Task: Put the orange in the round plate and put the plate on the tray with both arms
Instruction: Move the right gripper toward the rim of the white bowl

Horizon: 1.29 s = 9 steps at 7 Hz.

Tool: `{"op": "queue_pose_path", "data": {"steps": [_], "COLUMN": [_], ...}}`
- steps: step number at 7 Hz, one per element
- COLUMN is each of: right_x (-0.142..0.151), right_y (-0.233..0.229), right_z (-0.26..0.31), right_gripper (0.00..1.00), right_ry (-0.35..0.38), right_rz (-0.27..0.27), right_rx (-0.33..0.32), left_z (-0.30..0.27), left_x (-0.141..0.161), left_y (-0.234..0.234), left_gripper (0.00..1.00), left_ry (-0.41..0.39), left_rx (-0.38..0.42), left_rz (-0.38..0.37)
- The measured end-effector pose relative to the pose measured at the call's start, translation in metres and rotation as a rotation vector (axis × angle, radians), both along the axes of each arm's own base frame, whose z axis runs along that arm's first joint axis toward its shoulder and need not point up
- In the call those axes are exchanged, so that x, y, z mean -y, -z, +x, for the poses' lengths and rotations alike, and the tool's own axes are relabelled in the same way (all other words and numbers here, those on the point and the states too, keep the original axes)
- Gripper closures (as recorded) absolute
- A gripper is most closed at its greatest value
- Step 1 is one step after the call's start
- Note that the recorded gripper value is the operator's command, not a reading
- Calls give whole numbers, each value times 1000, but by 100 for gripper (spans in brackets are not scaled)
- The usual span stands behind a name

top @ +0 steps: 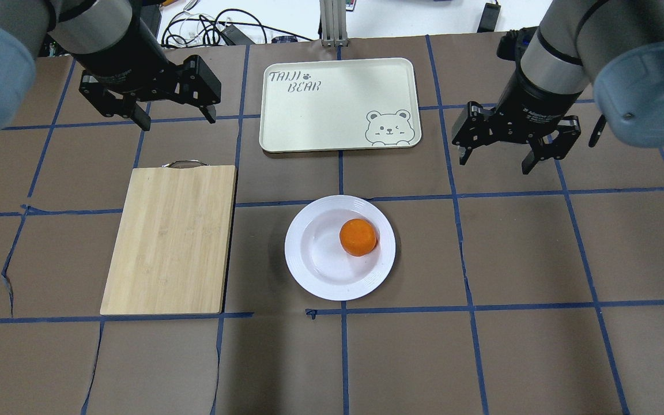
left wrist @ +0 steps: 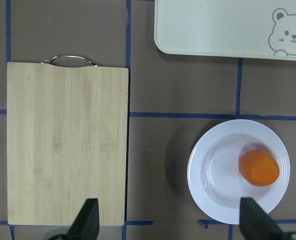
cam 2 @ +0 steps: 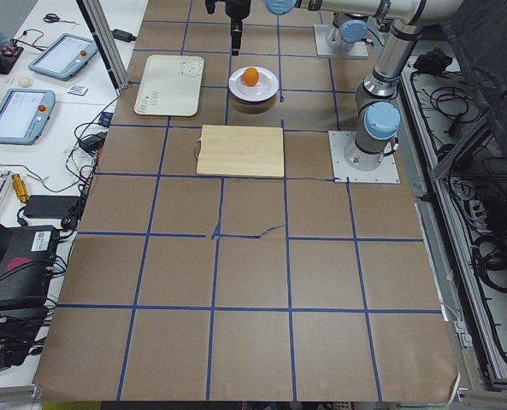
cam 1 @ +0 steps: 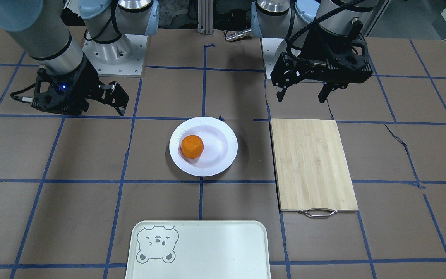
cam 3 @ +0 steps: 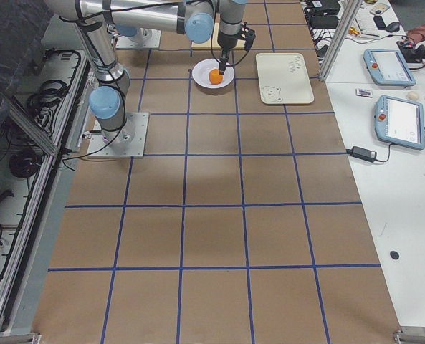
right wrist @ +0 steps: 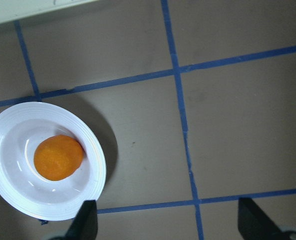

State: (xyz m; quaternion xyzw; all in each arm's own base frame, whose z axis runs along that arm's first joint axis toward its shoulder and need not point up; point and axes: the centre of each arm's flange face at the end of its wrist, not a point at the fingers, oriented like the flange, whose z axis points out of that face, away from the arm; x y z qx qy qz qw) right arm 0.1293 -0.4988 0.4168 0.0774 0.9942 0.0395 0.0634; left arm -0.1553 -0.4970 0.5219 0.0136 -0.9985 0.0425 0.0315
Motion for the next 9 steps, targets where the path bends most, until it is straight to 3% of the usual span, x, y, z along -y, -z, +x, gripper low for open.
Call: {"op": "queue_pose_path", "data": {"steps": [2,4,6,7,9], "right_x": [30,49,48,47,51], "right_y": [42,102,156,174,211], "right_z": [11,22,32,37,45], "right_gripper": [0,0,4,4,20], "right_ry": [-55,-79,-84,-77,-66], "right_rz": [-3,-47,-82,-67,-44], "right_rx": [136,258,357,415,516], "left_z": [2,3,3,3,3], "left_x": [1,-1,-2,-2,-3], "left_y": [-5,-7,-8,-8,-8], "left_gripper": [0,0,0,0,0], "left_ry": [19,20,18,18,18], "left_rx": [2,3,3,3,3], "left_rz": [-9,-14,-14,-14,-13]}}
